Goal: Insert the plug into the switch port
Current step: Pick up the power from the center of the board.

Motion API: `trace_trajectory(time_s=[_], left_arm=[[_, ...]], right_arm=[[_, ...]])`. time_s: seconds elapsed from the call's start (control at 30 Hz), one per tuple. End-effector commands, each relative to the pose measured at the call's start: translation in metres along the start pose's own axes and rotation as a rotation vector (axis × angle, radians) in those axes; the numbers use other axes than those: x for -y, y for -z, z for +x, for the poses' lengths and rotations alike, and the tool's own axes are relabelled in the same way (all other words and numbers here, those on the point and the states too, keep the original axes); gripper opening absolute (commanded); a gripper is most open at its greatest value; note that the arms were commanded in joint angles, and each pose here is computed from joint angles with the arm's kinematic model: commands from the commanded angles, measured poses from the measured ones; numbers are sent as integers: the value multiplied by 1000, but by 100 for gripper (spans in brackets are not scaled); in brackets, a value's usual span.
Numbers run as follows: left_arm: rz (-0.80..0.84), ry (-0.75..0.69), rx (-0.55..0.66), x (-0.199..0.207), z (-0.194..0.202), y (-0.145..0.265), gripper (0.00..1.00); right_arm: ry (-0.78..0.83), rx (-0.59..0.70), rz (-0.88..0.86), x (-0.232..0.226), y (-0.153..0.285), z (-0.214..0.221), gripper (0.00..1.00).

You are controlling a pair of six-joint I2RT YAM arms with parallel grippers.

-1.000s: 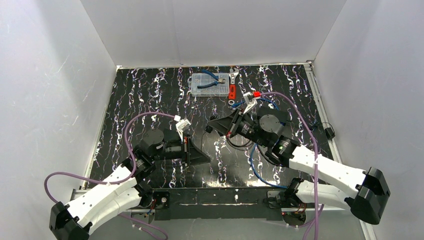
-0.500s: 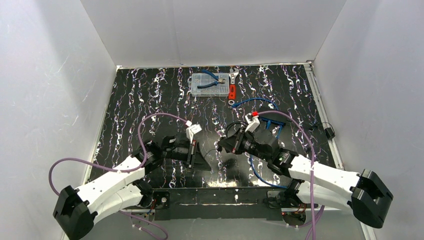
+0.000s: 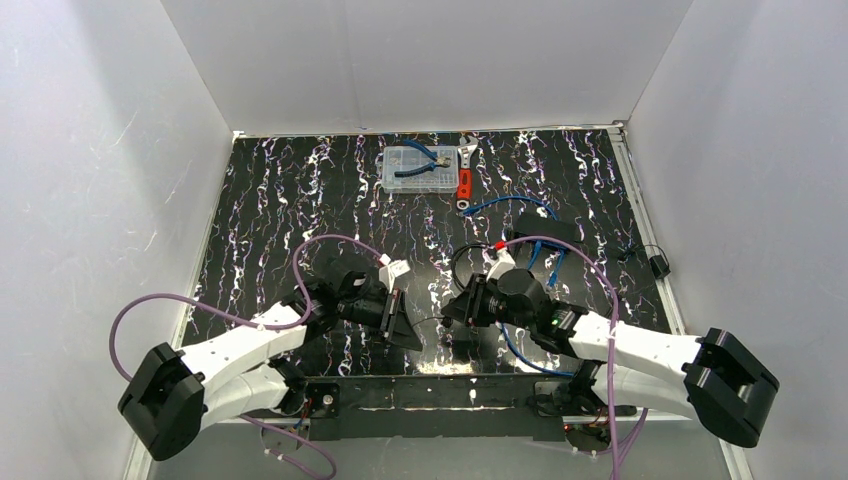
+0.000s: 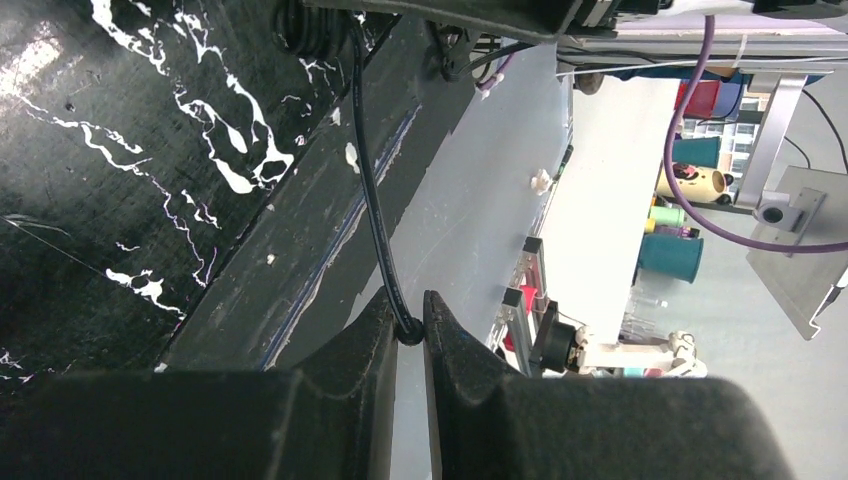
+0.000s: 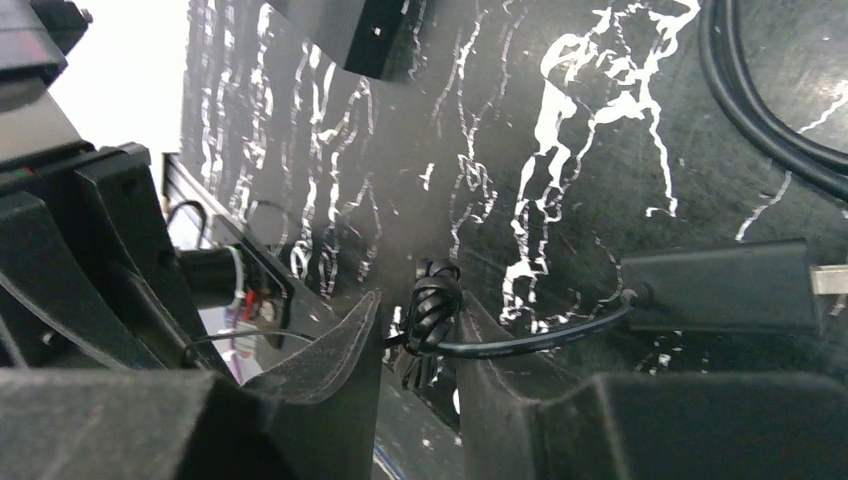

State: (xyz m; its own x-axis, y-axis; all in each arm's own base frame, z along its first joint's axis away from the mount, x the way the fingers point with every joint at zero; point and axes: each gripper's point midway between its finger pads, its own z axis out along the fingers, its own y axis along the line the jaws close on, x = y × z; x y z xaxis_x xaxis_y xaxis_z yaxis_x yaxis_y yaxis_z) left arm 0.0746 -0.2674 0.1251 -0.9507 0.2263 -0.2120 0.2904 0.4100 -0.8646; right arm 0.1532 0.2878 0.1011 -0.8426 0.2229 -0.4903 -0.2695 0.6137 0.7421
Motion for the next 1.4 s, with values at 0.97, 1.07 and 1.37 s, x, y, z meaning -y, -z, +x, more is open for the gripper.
trace_trajectory(time_s=[0.97, 1.07, 1.37], left_arm=[[157, 70, -224, 33, 38, 12, 0], [167, 74, -237, 33, 41, 14, 0], [208, 72, -269, 41, 46, 19, 0]], right_arm=[[1364, 15, -477, -99, 62, 0, 53], [1491, 27, -531, -108, 58, 9, 53], [1738, 47, -604, -122, 31, 22, 53]])
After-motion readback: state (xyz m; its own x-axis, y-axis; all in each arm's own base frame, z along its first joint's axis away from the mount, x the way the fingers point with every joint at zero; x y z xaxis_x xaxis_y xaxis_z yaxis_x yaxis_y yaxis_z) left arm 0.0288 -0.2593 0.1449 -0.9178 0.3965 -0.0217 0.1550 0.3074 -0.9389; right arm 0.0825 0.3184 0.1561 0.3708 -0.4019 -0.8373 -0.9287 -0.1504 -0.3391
